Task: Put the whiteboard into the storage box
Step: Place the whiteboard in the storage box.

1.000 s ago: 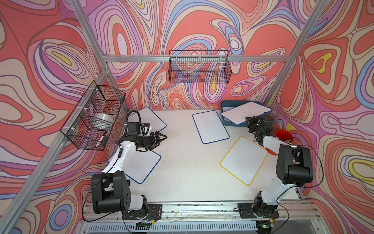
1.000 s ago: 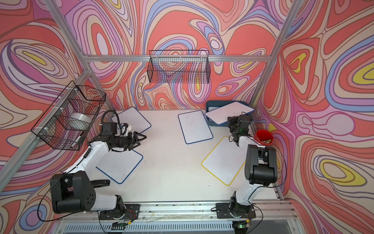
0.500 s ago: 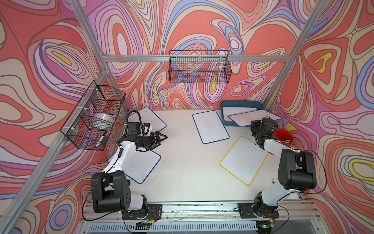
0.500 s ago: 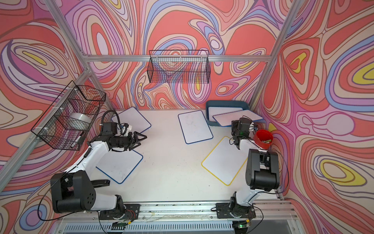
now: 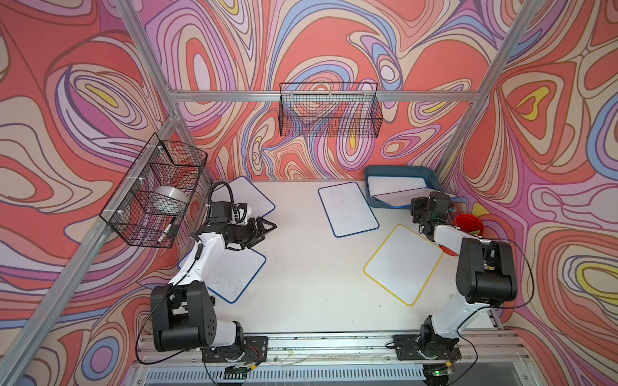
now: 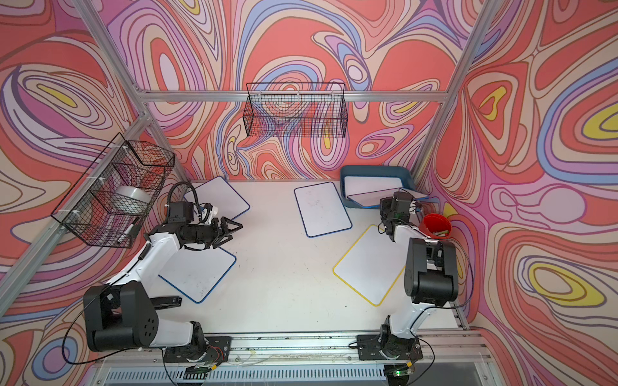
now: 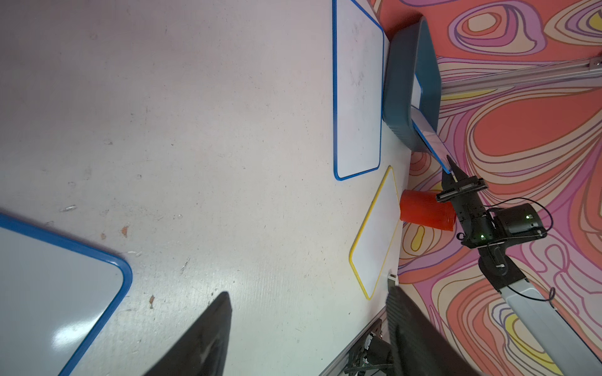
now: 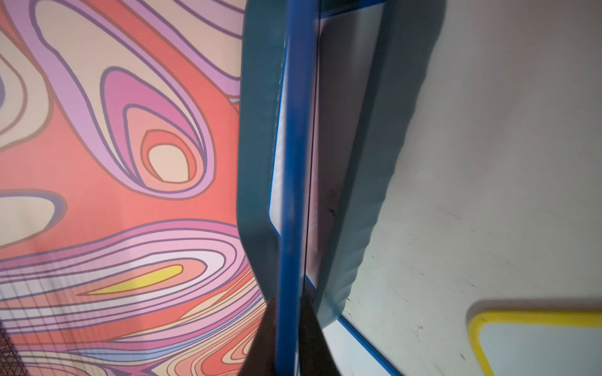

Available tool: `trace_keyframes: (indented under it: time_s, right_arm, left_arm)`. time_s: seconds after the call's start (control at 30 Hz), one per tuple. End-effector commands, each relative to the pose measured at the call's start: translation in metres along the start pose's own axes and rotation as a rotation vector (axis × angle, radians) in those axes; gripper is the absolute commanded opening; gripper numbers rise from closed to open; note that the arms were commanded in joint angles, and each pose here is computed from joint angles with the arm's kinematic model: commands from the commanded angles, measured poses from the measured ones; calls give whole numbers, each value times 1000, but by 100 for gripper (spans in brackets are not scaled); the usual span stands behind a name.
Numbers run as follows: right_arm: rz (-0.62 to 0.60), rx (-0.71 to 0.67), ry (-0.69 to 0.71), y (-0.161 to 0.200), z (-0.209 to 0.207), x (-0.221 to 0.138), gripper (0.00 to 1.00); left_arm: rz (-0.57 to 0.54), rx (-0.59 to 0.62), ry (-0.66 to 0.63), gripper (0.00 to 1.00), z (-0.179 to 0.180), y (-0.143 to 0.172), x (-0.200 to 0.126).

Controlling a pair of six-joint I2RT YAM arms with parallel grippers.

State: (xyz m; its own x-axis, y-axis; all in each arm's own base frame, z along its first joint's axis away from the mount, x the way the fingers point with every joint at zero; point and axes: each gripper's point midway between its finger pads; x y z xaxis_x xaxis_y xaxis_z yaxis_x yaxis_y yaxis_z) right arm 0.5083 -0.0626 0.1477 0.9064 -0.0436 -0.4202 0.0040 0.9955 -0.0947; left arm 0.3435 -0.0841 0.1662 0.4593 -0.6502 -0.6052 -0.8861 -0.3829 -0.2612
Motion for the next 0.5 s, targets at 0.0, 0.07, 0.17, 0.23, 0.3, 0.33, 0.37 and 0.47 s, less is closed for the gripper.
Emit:
trace_keyframes:
  time_s: [0.0, 0.07, 0.17, 0.23, 0.3, 0.33, 0.37, 0.47]
  right_arm:
    - [54, -34, -142, 13, 46, 1, 18]
    - [73, -37, -129, 18, 38, 10, 19]
    - [96, -50, -134, 23, 39, 15, 20]
    - [108, -59, -132, 25, 38, 18, 21]
    - [131, -59, -130, 29, 37, 22, 22]
    - [141, -58, -130, 31, 36, 23, 23]
    - [157, -61, -133, 34, 36, 26, 24]
    - [222, -89, -129, 45, 37, 37, 26]
  left_arm:
    - [-2, 10, -12, 71, 0, 0, -5]
    - [0, 11, -14, 71, 0, 0, -4]
    - [-6, 18, -16, 71, -1, -2, -6]
    - [-5, 19, -20, 71, 0, -2, -6]
    - [-1, 17, -23, 71, 1, 0, -5]
    - [-2, 16, -24, 71, 2, 0, -5]
    - [-1, 15, -24, 71, 2, -1, -4]
    - [8, 9, -21, 71, 3, -1, -3]
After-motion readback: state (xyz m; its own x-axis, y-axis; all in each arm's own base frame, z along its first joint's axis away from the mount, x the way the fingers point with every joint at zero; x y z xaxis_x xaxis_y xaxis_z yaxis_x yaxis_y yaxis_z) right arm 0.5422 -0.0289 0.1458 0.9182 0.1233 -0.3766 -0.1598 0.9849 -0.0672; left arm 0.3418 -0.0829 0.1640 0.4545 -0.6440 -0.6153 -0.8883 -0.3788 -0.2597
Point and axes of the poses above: each gripper's point midway between its finger pads, its own x axis out along the fingers, its own z axis along the line the jaws close on, y = z × x, and after that the axes turned 4 degrees about x, right-handed
